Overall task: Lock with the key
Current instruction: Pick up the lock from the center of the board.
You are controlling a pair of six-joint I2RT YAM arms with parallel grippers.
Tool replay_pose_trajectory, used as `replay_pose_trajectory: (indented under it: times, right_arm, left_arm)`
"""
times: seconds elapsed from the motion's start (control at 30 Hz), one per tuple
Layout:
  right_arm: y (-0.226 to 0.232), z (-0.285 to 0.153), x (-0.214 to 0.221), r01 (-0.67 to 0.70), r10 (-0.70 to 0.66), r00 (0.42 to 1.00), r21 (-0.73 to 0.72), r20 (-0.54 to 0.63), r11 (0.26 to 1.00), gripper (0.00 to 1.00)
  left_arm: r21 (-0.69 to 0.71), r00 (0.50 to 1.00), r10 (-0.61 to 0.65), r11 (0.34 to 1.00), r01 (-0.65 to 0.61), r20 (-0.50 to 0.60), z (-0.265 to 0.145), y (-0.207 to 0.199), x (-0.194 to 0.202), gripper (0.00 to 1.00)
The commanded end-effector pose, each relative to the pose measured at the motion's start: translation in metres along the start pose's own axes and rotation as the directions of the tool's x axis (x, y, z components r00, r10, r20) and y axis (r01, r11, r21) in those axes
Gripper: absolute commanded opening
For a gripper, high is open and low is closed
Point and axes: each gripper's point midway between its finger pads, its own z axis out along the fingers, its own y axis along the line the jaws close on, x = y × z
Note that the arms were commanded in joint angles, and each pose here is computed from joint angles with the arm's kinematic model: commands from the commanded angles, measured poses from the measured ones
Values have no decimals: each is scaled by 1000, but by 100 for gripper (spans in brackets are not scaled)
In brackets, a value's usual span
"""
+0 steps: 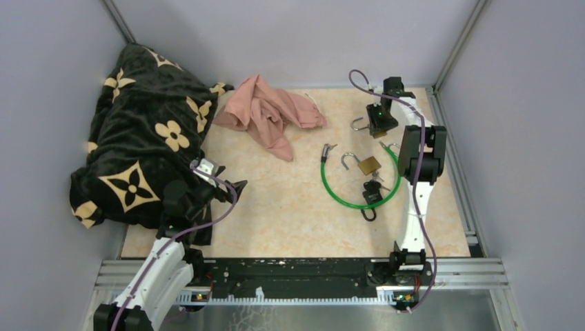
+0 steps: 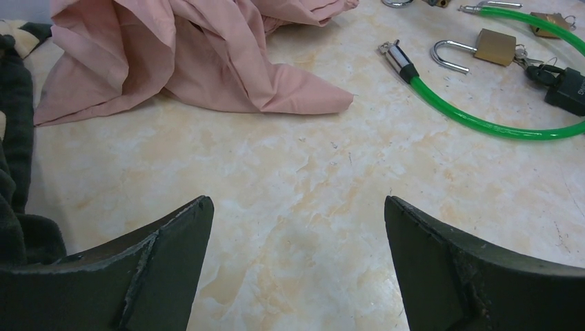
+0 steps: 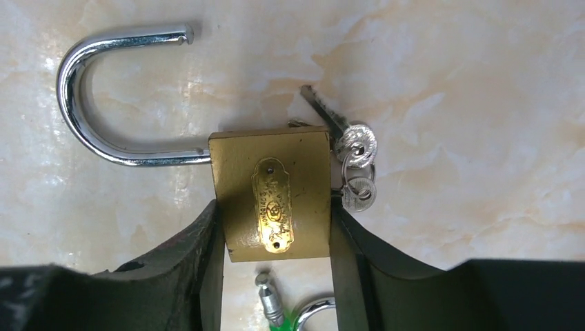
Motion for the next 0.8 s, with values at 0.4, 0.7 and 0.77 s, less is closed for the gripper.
replay_pose_trajectory:
  times: [0.4, 0.7, 0.77]
  right_arm:
    - [109, -94, -19, -87, 213, 880, -297, 424, 951, 0]
    - [189, -130, -4, 5, 238, 843, -449, 482, 893, 0]
    - [209, -141, 4, 51, 219, 838, -470, 500, 881, 0]
  left_arm:
    - [450, 857, 504, 744, -494, 107, 37, -49, 2, 92]
    - [523, 772, 595, 595, -611, 224, 112, -93, -1, 85]
    - [530, 783, 589, 607, -592, 200, 122, -96, 4, 82]
